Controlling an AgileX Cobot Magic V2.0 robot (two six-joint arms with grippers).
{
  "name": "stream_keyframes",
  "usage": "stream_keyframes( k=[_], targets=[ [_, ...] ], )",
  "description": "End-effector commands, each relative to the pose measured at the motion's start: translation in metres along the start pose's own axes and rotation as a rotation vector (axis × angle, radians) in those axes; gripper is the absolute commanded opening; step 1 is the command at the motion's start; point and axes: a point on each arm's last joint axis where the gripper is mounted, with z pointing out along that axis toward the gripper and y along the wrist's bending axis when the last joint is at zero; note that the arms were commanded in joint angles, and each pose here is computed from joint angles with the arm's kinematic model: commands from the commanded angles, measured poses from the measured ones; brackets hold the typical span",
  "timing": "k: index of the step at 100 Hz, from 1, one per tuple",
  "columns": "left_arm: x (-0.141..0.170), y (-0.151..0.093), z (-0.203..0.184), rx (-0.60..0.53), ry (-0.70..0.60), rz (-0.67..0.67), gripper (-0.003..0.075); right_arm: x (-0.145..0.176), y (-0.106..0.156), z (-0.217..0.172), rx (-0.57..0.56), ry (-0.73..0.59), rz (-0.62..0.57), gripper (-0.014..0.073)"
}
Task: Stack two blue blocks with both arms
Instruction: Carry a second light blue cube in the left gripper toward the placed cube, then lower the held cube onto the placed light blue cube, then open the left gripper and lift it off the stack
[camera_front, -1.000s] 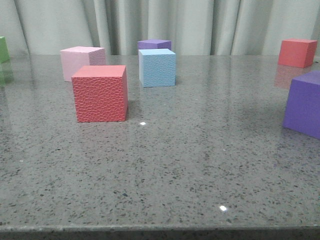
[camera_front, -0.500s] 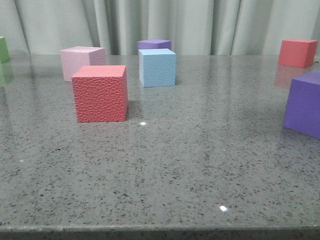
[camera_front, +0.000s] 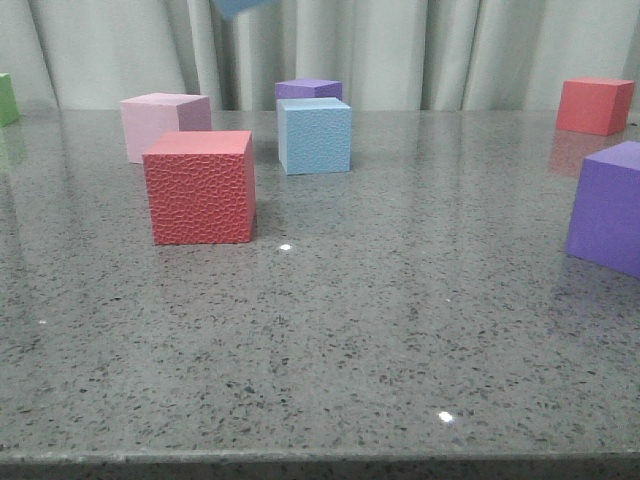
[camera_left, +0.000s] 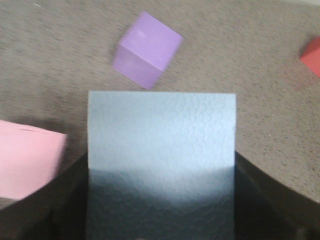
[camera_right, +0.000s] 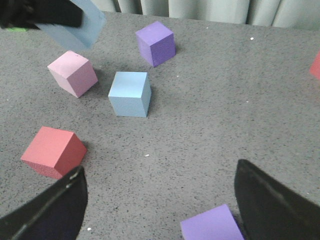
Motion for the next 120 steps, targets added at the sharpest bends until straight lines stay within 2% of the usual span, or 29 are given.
stream_keyframes(
  k=[1,26,60,70,83,90,120],
  targets=[
    [-0.005,-0.023,-0.019,0.091,-0.103,-0.009,0.0325,-0.010,-0.002,-0.016,0.012,-0.099,-0.030,0.0600],
    [0.008,-0.032,0.015,0.082,-0.047,-0.032,0.0325,-0.006,-0.004,-0.028,0.026,-0.094,-0.036,0.0600],
    [0.010,-0.033,0.019,0.065,-0.039,-0.014,0.0335,-0.006,-0.004,-0.029,0.025,-0.096,-0.035,0.0600],
    [0.010,-0.034,0.019,0.068,-0.044,-0.012,0.0402,-0.006,-0.004,-0.029,0.025,-0.094,-0.035,0.0600],
    [0.010,-0.034,0.019,0.069,-0.046,-0.010,0.0547,-0.006,-0.004,-0.029,0.026,-0.092,-0.035,0.0600],
    [0.010,-0.034,0.019,0.066,-0.042,-0.008,0.0586,-0.005,-0.004,-0.029,0.026,-0.090,-0.035,0.0600],
    [0.009,-0.038,0.007,0.094,-0.051,-0.010,0.0589,-0.005,-0.004,-0.029,0.027,-0.087,-0.034,0.0600]
  ],
)
